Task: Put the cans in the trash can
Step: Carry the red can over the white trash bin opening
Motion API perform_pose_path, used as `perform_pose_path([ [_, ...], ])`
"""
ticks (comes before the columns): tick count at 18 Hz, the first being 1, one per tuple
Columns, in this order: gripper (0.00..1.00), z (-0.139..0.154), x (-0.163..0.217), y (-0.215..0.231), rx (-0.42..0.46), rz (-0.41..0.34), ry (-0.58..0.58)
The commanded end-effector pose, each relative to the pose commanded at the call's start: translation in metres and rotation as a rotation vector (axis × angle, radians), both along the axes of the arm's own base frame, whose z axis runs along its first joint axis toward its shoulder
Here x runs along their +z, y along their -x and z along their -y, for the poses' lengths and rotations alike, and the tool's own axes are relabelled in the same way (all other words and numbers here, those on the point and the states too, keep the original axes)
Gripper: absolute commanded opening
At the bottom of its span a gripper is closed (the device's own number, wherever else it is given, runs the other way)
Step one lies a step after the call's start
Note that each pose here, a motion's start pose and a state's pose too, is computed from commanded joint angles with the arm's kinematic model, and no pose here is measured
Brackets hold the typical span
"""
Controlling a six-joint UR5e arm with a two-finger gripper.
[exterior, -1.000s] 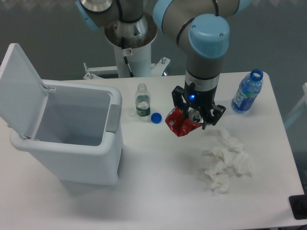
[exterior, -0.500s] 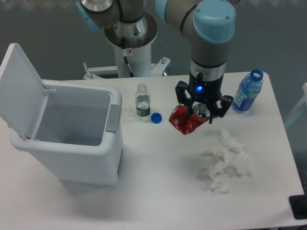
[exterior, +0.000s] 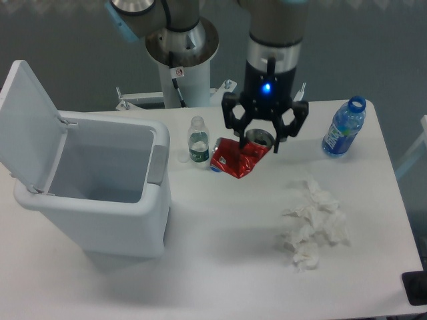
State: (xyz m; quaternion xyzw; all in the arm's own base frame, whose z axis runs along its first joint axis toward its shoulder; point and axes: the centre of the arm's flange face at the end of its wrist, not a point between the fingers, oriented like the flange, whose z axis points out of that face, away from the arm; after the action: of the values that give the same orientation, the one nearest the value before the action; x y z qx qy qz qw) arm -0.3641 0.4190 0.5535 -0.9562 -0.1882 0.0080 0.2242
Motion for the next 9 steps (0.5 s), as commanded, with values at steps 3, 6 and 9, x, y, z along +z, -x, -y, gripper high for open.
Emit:
perform_pose_path([
  [3,0.58,0.003,0.012,-0.018,0.008,-0.001,-0.032],
  [6,0.58,0.001,0.029,-0.037,-0.023,0.018,-0.109],
  [9,0.58,0.006,0.050,-0.058,-0.037,-0.003,-0.144],
])
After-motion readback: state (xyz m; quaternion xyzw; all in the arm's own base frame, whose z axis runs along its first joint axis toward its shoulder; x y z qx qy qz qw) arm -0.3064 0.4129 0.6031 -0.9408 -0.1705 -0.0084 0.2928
